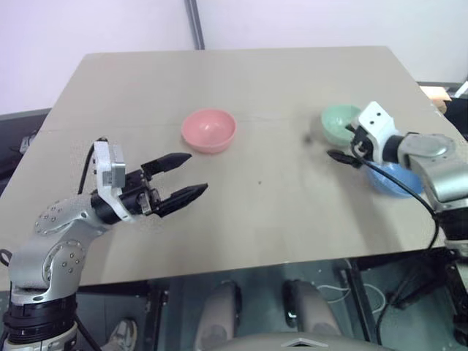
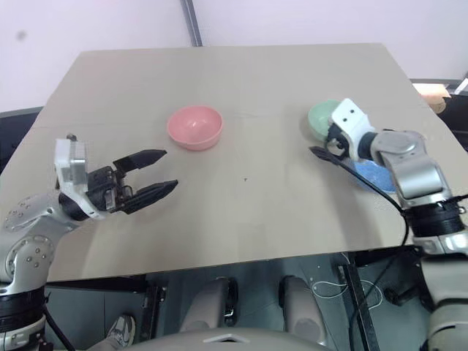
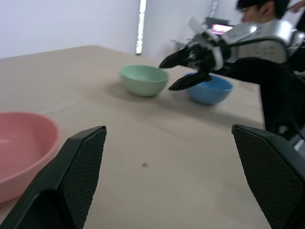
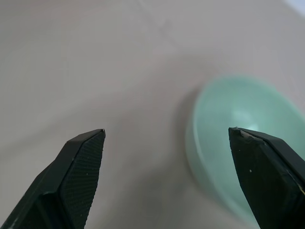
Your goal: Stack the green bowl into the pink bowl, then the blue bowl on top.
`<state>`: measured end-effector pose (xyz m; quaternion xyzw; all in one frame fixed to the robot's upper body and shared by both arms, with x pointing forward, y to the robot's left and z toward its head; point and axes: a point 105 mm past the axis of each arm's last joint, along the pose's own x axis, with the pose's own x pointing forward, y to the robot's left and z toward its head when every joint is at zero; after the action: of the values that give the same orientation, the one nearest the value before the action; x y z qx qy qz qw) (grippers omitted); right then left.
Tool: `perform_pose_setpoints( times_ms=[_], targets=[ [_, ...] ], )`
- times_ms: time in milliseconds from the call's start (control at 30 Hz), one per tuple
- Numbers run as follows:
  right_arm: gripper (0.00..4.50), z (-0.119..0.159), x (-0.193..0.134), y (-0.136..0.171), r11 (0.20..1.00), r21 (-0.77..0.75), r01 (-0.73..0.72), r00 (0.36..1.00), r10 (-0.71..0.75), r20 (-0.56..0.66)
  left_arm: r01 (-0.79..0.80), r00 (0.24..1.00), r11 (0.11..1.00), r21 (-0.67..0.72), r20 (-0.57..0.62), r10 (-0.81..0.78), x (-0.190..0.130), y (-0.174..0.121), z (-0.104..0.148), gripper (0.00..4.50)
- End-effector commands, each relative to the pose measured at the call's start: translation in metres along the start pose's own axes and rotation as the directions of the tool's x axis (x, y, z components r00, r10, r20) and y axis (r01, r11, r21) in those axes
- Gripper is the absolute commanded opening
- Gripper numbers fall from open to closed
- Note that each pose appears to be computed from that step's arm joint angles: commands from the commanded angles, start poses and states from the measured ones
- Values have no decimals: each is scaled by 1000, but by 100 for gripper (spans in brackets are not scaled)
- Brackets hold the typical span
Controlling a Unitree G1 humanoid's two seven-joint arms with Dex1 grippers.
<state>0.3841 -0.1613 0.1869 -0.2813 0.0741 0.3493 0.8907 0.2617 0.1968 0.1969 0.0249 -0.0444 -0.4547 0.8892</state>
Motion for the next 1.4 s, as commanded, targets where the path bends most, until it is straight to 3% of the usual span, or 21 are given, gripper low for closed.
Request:
perform_pose_setpoints(
  times_ms=[33,100,167,267,367,433,700,800,1067,1200,1400],
  targets=[
    [450,32,1,6,997,-47,-55,987,62,147,-199,980,975,97,5,200,-3,21,10,445],
    [450,50,-6,22,983,-64,-172,950,183,255,-350,928,899,262,-29,370,-2,36,11,445],
    [450,57,-19,38,959,-63,-278,913,284,293,-374,903,843,388,-56,426,4,37,14,445],
    [450,59,-29,47,949,-109,-295,898,314,308,-267,921,857,440,-145,361,21,31,20,445],
    [450,62,-33,47,956,-59,-287,888,289,357,-63,848,758,649,-365,383,38,50,16,445],
    [450,62,-35,45,962,-38,-269,894,264,363,63,808,695,717,-445,386,52,62,16,445],
    [450,56,-46,45,983,-26,-180,916,177,359,383,677,564,731,-638,368,100,80,-13,445],
    [450,54,-49,45,987,-10,-161,921,154,357,446,670,519,729,-656,346,116,79,-21,357],
    [450,44,-65,43,996,16,-87,945,78,316,507,702,529,680,-682,205,142,59,-21,2],
    [450,39,-70,39,998,27,-51,952,40,302,584,765,483,653,-642,-57,144,9,-1,2],
    [450,36,-75,37,998,54,-32,955,15,296,745,660,347,570,-703,-263,116,-37,-8,2]
  ],
)
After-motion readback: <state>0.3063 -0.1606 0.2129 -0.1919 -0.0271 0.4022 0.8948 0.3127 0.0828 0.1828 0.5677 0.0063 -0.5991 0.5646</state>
